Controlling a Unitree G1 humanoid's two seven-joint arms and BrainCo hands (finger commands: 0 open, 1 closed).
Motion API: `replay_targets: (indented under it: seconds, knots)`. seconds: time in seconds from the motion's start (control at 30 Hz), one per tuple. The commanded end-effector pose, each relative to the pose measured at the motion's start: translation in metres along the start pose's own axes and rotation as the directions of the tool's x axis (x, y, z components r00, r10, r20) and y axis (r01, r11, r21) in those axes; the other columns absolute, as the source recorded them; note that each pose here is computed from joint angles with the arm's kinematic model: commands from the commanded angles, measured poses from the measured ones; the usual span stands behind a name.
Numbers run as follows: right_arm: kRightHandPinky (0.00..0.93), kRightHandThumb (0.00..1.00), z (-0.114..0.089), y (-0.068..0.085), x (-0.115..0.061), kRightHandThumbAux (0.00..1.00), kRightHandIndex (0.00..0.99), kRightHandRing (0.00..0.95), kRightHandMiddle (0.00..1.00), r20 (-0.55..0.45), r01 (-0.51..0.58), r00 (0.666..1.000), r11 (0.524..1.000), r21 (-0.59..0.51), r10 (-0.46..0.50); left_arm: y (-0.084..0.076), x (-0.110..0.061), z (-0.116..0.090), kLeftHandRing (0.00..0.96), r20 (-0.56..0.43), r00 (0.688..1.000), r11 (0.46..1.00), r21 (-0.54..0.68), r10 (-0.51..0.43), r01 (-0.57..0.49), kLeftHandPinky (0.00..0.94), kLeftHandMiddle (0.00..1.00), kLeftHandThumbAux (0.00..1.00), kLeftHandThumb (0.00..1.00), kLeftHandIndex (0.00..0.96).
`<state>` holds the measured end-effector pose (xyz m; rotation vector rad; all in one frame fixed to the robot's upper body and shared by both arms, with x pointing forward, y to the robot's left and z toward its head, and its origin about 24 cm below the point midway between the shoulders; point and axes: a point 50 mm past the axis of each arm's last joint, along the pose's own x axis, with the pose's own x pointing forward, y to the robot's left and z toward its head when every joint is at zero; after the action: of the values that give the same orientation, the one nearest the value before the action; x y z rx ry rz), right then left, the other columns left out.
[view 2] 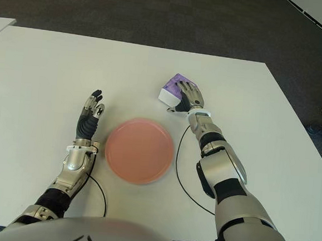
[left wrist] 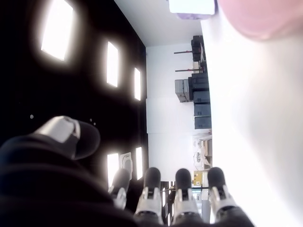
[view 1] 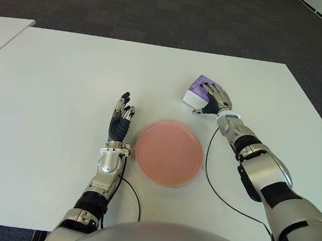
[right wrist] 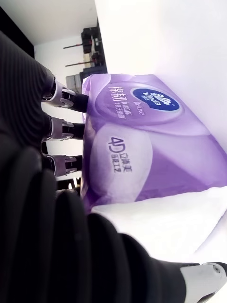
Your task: Put the tissue paper into the plate.
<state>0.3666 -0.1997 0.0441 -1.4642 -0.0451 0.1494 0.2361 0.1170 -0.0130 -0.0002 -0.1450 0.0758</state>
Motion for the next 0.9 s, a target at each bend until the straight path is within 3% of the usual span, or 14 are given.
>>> replay_targets:
  seconds: [0.03, 0.37, 0.9]
  knots:
    - [0.000, 0.197, -0.014, 0.043, -0.029, 0.671, 0.000, 0.000, 0.024, 0.005, -0.163, 0.986, 0.984, -0.067, 0.164, 0.029, -0.084, -0.059, 0.000, -0.329, 0.944, 0.986, 0.161, 0.016, 0.039, 0.000, 0.000, 0.377, 0.000, 0.000]
    - [0.000, 0.183, -0.032, 0.046, -0.046, 0.677, 0.001, 0.015, 0.050, 0.094, -0.169, 0.978, 0.974, -0.149, 0.184, 0.028, -0.083, -0.058, 0.000, -0.323, 0.946, 0.987, 0.156, 0.008, 0.045, 0.000, 0.000, 0.375, 0.000, 0.000]
    - [0.000, 0.064, -0.054, 0.022, -0.071, 0.696, 0.000, 0.011, 0.049, 0.290, -0.137, 0.937, 0.969, -0.206, 0.194, 0.023, -0.081, -0.059, 0.000, -0.354, 0.935, 0.991, 0.124, -0.002, 0.050, 0.000, 0.000, 0.374, 0.000, 0.000]
